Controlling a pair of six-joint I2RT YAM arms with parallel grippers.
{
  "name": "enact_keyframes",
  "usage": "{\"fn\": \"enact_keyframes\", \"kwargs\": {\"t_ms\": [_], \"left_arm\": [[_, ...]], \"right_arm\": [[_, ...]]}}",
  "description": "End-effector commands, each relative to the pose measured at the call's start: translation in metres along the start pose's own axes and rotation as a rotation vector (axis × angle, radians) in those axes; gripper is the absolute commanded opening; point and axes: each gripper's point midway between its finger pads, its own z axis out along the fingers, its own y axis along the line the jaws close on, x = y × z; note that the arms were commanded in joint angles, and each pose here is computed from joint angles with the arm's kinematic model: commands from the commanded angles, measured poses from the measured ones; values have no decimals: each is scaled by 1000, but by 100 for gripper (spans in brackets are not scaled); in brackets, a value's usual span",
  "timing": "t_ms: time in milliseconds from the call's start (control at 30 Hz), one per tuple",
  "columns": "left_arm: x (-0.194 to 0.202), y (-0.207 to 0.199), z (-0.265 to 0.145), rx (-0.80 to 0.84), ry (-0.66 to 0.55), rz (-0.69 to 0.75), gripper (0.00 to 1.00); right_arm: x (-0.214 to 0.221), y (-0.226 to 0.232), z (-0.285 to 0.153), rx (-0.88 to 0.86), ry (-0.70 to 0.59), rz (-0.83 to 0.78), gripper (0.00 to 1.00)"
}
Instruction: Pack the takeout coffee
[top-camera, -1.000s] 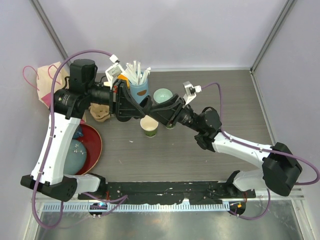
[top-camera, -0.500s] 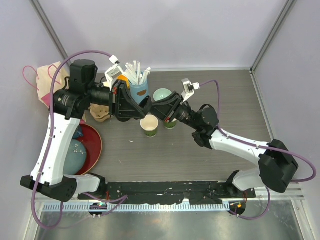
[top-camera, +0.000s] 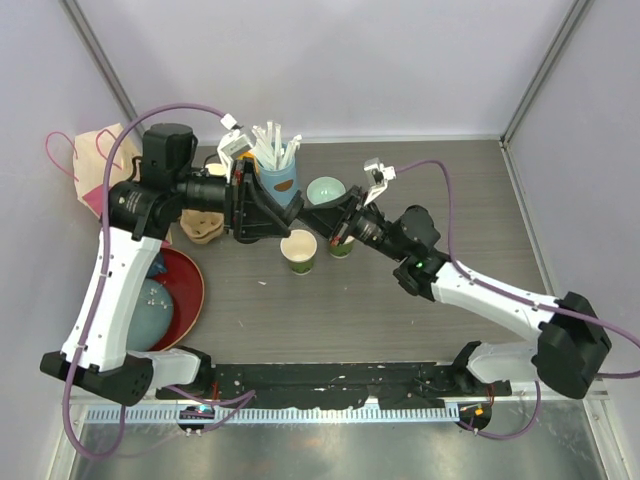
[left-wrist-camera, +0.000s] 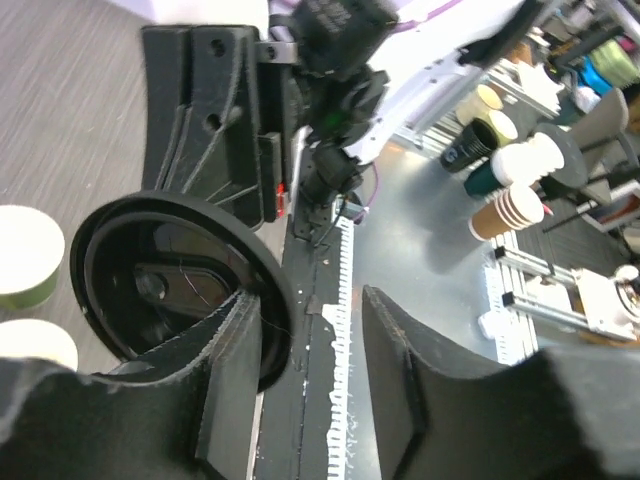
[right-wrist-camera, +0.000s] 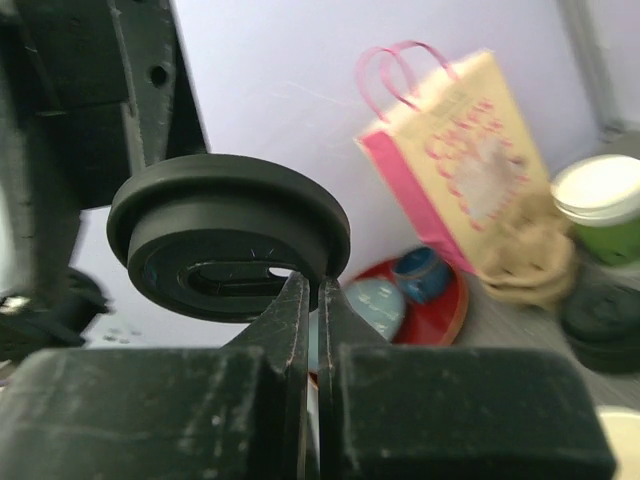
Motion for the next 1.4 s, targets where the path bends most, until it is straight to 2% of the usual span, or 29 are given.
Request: {"fn": "enact_keyframes", "kwargs": {"t_ms": [0,67,100,167,200,233,300,333,500,600,700,767,800,867,900,933,1033,1100,1167,1367], "left_arm": [[5,35,-4,-200,16,31,55],[5,55,-9,-316,20,32,58],[4,64,-12,-367,21,35,61],[4,89,-23,-517,23,28,63],[3,97,-27,-560,18,33,64],[3,103,-31,-596,15,35,65],[6,121,-39,-672,11,38,66],[15,128,-39,-687,24,25,66],[36,155,-44,-762,46,32,67],[50,176,-43,-790,55,17,67],[58,196,-42,-806,42,10,67],[59,208,-40,-818,25,20,66],[60,213,-39,-822,22,17,66],[62,225,-32,-811,15,9,66],[65,229,-30,-803,20,3,65],[72,238,-26,-794,35,-16,64],[78,248,-16,-763,38,-61,62],[85,259,-12,-755,49,-79,60],[93,266,-9,-749,61,-92,60],[98,278,-1,-728,68,-82,60]], "right_arm": [[11,-46,-20,282,143,-162,1],[6,-58,-27,371,176,-213,1],[18,-70,-40,438,260,-226,1],[9,-80,-45,503,314,-305,1],[26,-95,-66,586,444,-303,1],[9,-93,-62,601,464,-360,1],[24,-118,-87,730,631,-378,1],[11,-115,-82,740,640,-403,1],[6,-151,-111,940,884,-479,1],[4,-169,-121,1007,1002,-488,1],[-12,-180,-132,1104,1063,-503,1],[-8,-192,-145,1174,1161,-497,1],[-18,-192,-139,1180,1147,-504,1],[-9,-201,-143,1197,1216,-478,1],[-15,-200,-136,1186,1199,-469,1],[-10,-212,-140,1187,1250,-460,1],[-15,-217,-148,1212,1301,-414,1],[-4,-219,-148,1150,1313,-341,1],[-4,-224,-154,1165,1310,-291,1],[9,-228,-141,1122,1308,-230,1]]}}
